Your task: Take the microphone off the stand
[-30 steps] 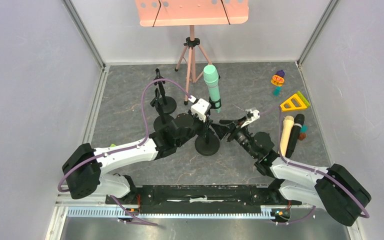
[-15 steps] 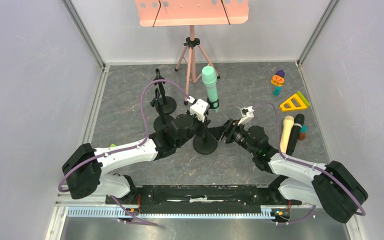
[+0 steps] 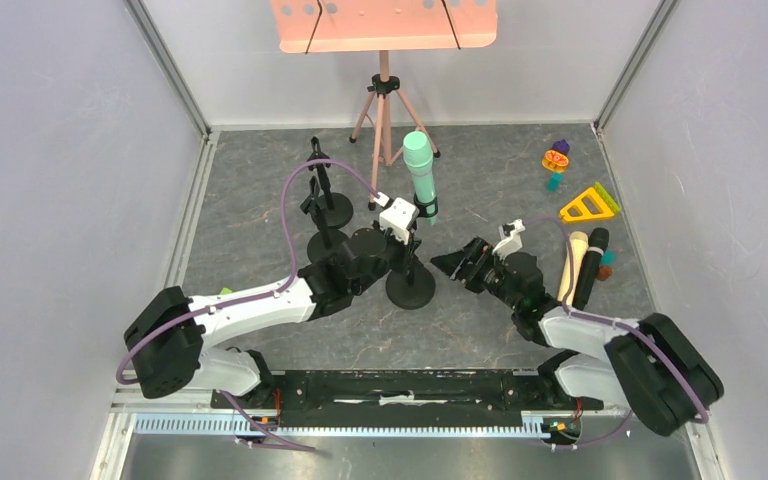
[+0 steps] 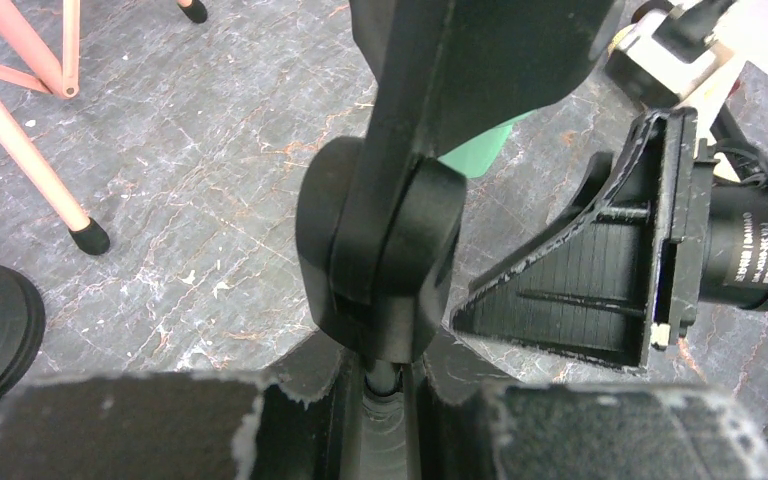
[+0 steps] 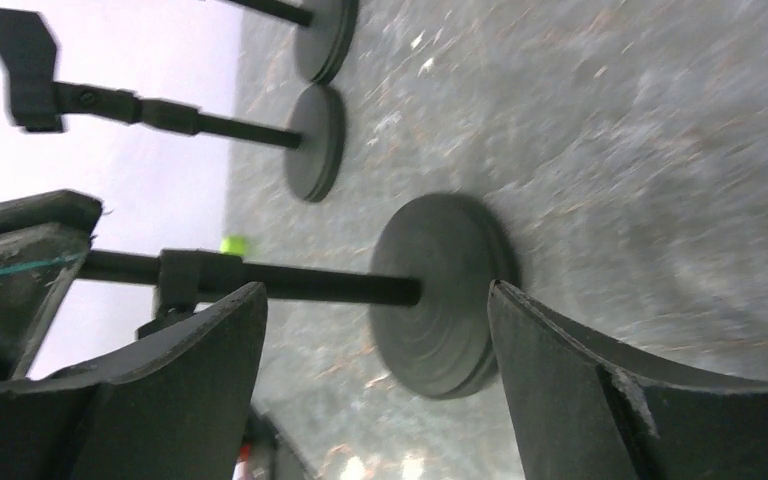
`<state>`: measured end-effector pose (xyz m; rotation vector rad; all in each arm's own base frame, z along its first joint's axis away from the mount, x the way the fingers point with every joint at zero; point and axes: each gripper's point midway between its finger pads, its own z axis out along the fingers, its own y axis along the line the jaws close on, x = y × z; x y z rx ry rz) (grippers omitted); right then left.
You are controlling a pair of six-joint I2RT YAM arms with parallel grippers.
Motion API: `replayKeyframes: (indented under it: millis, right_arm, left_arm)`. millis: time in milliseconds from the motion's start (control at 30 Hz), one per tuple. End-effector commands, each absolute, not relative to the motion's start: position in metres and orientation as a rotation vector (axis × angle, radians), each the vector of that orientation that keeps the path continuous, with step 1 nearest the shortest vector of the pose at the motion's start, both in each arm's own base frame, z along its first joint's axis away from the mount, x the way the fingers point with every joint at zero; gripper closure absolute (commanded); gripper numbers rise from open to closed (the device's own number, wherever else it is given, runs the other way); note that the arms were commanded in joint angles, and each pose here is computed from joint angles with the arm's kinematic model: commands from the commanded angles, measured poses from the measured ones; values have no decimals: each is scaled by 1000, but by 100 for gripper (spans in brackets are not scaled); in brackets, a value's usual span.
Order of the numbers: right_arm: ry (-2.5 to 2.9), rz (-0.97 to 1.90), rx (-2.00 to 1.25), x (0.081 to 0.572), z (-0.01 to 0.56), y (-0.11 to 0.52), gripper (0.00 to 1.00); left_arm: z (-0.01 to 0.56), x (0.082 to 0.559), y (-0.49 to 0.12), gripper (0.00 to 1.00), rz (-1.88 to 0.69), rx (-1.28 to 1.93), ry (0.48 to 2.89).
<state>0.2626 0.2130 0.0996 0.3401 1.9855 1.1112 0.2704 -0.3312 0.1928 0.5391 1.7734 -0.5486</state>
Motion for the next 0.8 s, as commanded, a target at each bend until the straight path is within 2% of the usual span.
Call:
replayKeyframes:
  millis: [0,200,400,533,767]
  right_arm:
    - [1888,1485,392,246,137,241,16]
    - [1773,1656,509,238,156,242,21]
    - [1711,1794,485,233,178,255,23]
    - [1668,1851,429,229,192,264,29]
    - [1741,1837,450,229,177,271,36]
  left_arm:
    - [218,276,-327,98,-556,475,1704]
    - [215,276,-328,98,-562,474,1708]
    - [217,277,-328,98,-561,469,1706]
    - [215,277,-329,98,-564,470,1711]
    - [216,276,-327,98,-564,464,1710]
